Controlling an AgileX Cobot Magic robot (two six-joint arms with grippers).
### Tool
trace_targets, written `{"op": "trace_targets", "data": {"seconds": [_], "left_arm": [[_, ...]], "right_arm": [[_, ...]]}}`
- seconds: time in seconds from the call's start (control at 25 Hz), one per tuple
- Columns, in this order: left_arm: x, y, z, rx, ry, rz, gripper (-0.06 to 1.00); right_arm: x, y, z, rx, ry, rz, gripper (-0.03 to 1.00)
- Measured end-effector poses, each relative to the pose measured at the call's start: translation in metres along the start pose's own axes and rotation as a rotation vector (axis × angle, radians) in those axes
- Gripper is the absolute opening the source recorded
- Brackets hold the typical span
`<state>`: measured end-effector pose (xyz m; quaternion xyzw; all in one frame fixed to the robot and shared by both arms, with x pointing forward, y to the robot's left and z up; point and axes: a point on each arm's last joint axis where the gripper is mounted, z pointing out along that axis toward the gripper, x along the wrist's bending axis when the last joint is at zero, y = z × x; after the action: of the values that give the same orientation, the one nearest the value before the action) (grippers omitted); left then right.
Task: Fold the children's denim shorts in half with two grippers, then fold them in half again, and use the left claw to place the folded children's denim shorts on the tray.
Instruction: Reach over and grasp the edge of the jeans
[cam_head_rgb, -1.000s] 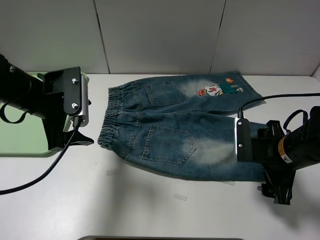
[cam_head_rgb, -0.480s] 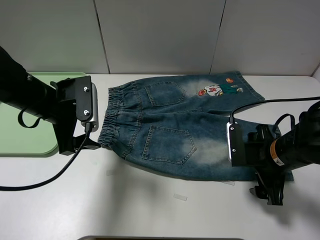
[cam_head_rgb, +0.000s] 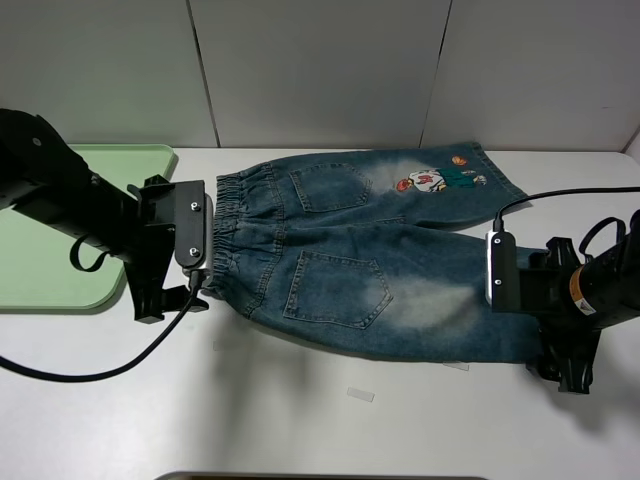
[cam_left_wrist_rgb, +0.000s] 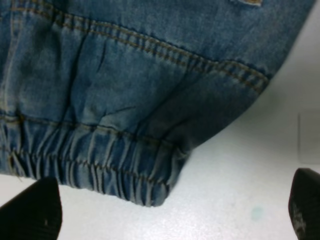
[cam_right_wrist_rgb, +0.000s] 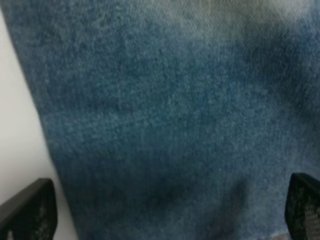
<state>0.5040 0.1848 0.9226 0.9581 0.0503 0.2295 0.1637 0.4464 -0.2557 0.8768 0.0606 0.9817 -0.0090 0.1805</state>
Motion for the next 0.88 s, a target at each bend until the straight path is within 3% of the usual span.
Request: {"op": "trace_targets", "data": {"seconds": [0.24,0.32,0.56,0.64,0.76,0.88], "left_arm": [[0.001,0.000,0.000,0.001,0.009,0.000,0.90],[0.001,0.000,0.000,0.001,0.009,0.000,0.90],[0.001,0.000,0.000,0.001,0.009,0.002,0.90],[0.001,0.000,0.001,0.002,0.008,0.002,0.90],[0.000,-0.001,0.001,0.003,0.006,0.002,0.90],[0.000,-0.001,0.001,0.003,0.005,0.002,0.90]], "right_arm": [[-0.003,-0.007,0.004,0.020,0.002,-0.019,0.66],[-0.005,-0.012,0.006,0.031,0.005,-0.018,0.57],[-0.005,-0.016,0.009,0.061,0.018,-0.049,0.17],[-0.005,-0.017,0.009,0.062,0.020,-0.052,0.08],[-0.004,-0.017,0.009,0.063,0.020,-0.053,-0.01],[-0.004,-0.017,0.009,0.067,0.022,-0.054,-0.03]]}}
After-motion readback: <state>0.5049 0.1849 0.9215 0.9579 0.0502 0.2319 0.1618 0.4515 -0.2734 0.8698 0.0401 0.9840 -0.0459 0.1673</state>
